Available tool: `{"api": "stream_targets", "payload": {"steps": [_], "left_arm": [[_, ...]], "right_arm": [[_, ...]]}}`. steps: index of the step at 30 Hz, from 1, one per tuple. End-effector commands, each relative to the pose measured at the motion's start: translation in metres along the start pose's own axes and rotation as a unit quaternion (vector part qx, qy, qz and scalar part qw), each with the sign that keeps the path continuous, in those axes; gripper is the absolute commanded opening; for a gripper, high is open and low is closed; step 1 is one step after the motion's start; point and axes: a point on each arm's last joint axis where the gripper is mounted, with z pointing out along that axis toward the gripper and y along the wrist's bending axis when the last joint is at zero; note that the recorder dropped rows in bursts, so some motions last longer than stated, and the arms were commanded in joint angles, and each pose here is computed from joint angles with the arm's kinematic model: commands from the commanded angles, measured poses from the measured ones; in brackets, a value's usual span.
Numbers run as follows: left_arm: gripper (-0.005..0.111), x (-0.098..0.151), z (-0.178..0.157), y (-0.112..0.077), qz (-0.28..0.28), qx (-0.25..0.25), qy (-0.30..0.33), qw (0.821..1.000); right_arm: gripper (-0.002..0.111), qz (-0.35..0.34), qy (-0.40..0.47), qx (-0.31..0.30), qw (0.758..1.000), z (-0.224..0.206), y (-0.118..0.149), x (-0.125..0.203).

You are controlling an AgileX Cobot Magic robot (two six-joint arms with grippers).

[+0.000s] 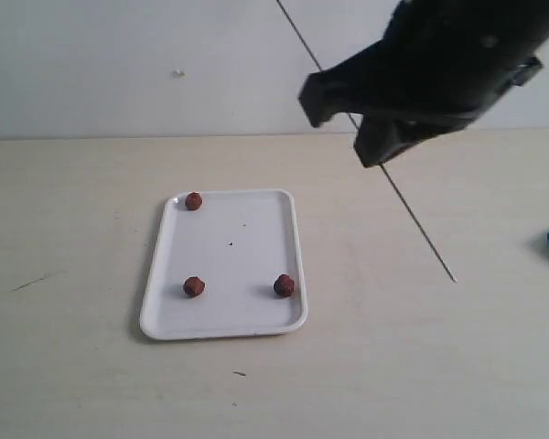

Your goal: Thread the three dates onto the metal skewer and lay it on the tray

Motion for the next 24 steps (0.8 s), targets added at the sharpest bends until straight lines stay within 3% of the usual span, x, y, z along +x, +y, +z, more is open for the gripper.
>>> {"api": "stream_targets", "payload": {"steps": [1, 9, 10, 11, 16, 19, 22, 24], "left_arm": [[0.000, 0.000, 0.000, 0.000, -0.001, -0.001, -0.002, 1.000], [0.000, -0.001, 0.000, 0.000, -0.002, -0.001, -0.007, 1.000], [0.000, -0.002, 0.000, 0.000, -0.020, -0.001, -0.010, 1.000], [0.000, -0.002, 0.000, 0.000, -0.079, 0.002, -0.013, 0.997], [0.000, -0.009, -0.001, 0.001, -0.255, 0.006, -0.051, 0.966], [0.000, -0.014, -0.001, 0.003, -0.308, 0.007, -0.076, 0.948], [0.000, -0.020, -0.003, 0.006, -0.314, 0.004, -0.115, 0.942], [0.000, -0.022, -0.003, 0.007, -0.365, 0.007, -0.130, 0.922]], "right_arm": [[0.000, -0.006, -0.018, -0.011, 1.000, -0.032, -0.007, 0.040], [0.000, -0.029, -0.078, 0.038, 0.996, -0.079, -0.027, 0.085], [0.000, -0.031, -0.082, 0.047, 0.995, -0.084, -0.030, 0.088], [0.000, -0.033, -0.083, 0.057, 0.994, -0.088, -0.032, 0.091], [0.000, -0.050, -0.091, 0.080, 0.991, -0.095, -0.037, 0.096], [0.000, -0.050, -0.091, 0.080, 0.991, -0.095, -0.037, 0.096], [0.000, -0.048, -0.089, 0.074, 0.992, -0.095, -0.036, 0.096], [0.000, -0.048, -0.089, 0.074, 0.992, -0.095, -0.036, 0.096]]}}
